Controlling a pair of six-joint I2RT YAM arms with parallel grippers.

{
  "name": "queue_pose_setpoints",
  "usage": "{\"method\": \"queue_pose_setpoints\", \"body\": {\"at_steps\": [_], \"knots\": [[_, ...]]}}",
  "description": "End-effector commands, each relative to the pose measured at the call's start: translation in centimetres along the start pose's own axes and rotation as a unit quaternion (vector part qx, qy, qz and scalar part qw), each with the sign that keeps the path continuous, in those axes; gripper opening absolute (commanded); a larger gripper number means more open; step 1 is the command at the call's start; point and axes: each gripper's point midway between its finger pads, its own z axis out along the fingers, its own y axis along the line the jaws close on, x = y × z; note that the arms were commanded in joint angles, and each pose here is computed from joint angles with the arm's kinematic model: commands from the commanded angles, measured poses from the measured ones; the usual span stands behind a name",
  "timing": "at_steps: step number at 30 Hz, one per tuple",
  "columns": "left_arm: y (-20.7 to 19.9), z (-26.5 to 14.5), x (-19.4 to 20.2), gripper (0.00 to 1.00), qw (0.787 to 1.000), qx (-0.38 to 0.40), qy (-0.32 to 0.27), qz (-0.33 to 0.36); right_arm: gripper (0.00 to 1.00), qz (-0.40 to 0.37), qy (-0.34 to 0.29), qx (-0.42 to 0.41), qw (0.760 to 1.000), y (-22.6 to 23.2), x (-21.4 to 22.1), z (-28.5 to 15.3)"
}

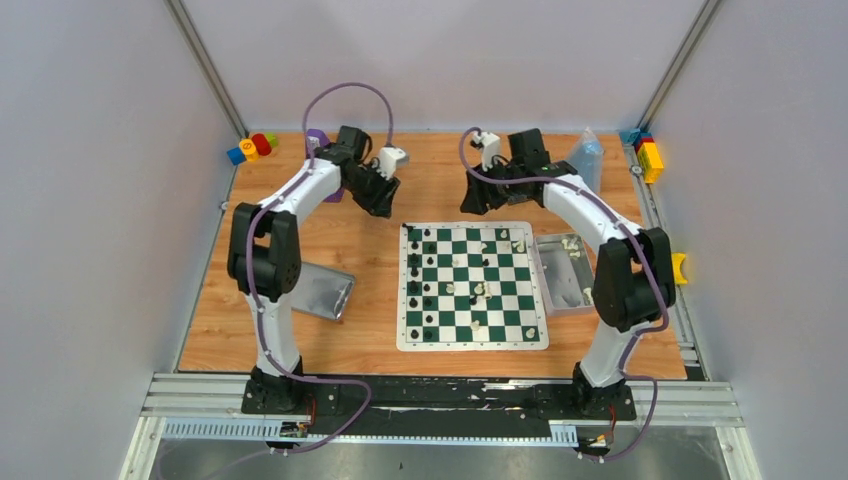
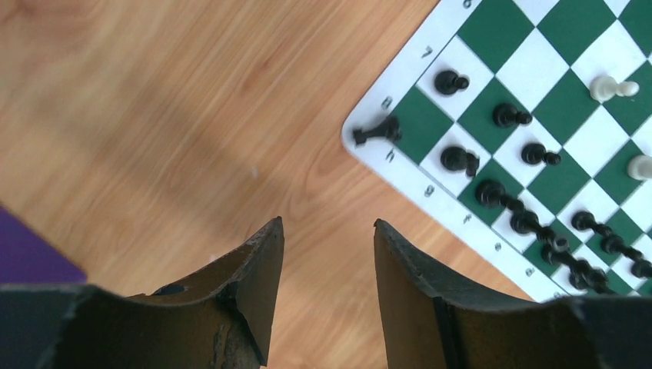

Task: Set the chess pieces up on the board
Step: Adjust the chess piece on the chessboard.

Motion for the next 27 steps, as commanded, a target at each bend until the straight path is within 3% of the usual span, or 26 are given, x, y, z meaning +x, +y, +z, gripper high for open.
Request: {"method": "queue_pose_setpoints", "body": {"at_steps": [1, 11, 18, 27], "knots": [[0.7, -5.6, -0.6, 0.55, 0.994, 0.007, -0.073, -0.08, 0.48, -0.097, -0.014, -0.041, 0.994, 2.6, -3.1, 3.3], [2.3, -10.0, 3.6, 0.57, 0.977, -0.016, -0.105, -0.183, 0.54, -0.177, 0.005, -0.052, 0.983, 5.2, -4.3, 11.8], [2.7, -10.7, 5.2, 0.57, 0.974, -0.025, -0.105, -0.2, 0.52, -0.212, 0.031, -0.049, 0.976, 6.0, -2.8, 16.4], [2.3, -11.4, 5.0, 0.57, 0.974, -0.027, -0.113, -0.192, 0.5, -0.24, 0.048, -0.03, 0.969, 5.6, -1.6, 18.5]]}}
